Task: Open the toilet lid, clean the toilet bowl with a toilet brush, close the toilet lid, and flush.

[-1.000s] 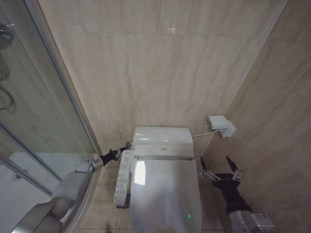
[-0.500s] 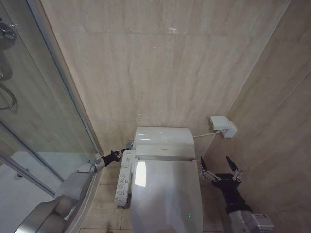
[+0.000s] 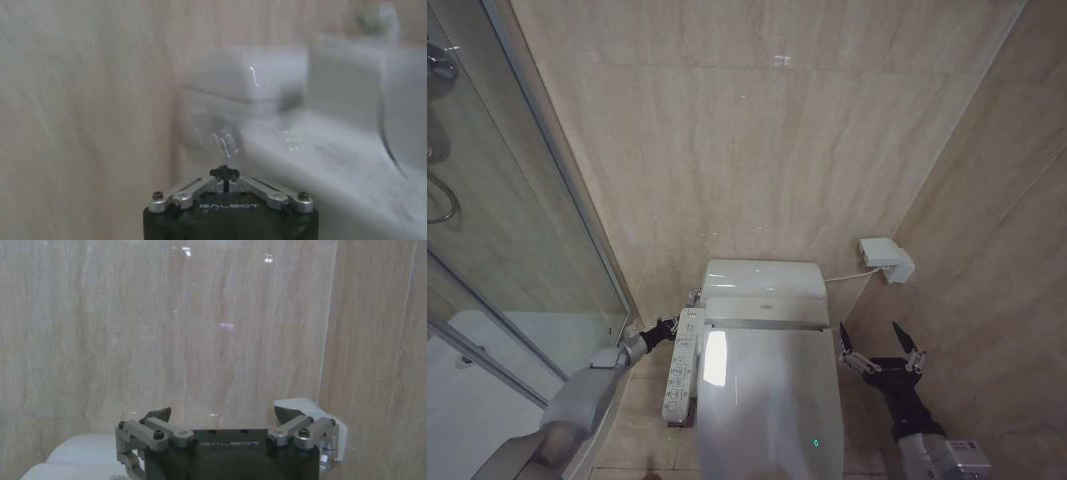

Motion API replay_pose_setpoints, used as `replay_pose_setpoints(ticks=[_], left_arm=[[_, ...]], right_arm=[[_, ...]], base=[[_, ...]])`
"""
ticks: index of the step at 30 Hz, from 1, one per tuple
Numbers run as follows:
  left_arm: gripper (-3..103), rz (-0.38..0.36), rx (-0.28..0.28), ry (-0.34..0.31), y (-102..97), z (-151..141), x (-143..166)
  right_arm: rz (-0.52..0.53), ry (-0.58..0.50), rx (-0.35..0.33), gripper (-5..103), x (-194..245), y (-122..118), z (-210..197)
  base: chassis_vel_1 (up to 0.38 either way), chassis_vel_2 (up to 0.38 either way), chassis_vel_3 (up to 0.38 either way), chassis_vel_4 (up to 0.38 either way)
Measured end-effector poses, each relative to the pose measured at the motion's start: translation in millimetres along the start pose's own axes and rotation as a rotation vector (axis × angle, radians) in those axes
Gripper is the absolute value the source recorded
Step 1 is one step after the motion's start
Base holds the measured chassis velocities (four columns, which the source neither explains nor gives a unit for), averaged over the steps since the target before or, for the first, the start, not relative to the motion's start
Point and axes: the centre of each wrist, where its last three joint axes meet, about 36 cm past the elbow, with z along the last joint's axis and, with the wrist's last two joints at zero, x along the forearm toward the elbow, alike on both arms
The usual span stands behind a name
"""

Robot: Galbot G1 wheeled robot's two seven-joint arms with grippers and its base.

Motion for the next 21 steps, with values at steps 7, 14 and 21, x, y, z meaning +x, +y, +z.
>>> replay_pose_setpoints(ticks=[7, 14, 21], left_arm=[[0, -0.272, 0.004, -0.082, -26.7, -26, -10], [0, -0.452, 0.085, -0.050, -57.1, -28, -17], [0, -0.494, 0.115, -0.090, -87.1, -33, -17]], right_arm=[[0.001, 0.001, -0.001, 100, 0, 0, 0], [0.001, 0.000, 0.000, 100, 0, 0, 0], [0.001, 0.000, -0.001, 100, 0, 0, 0]], base=[[-0.004, -0.027, -0.017, 0.006], [0.000, 0.000, 0.000, 0.000], [0.000, 0.000, 0.000, 0.000]])
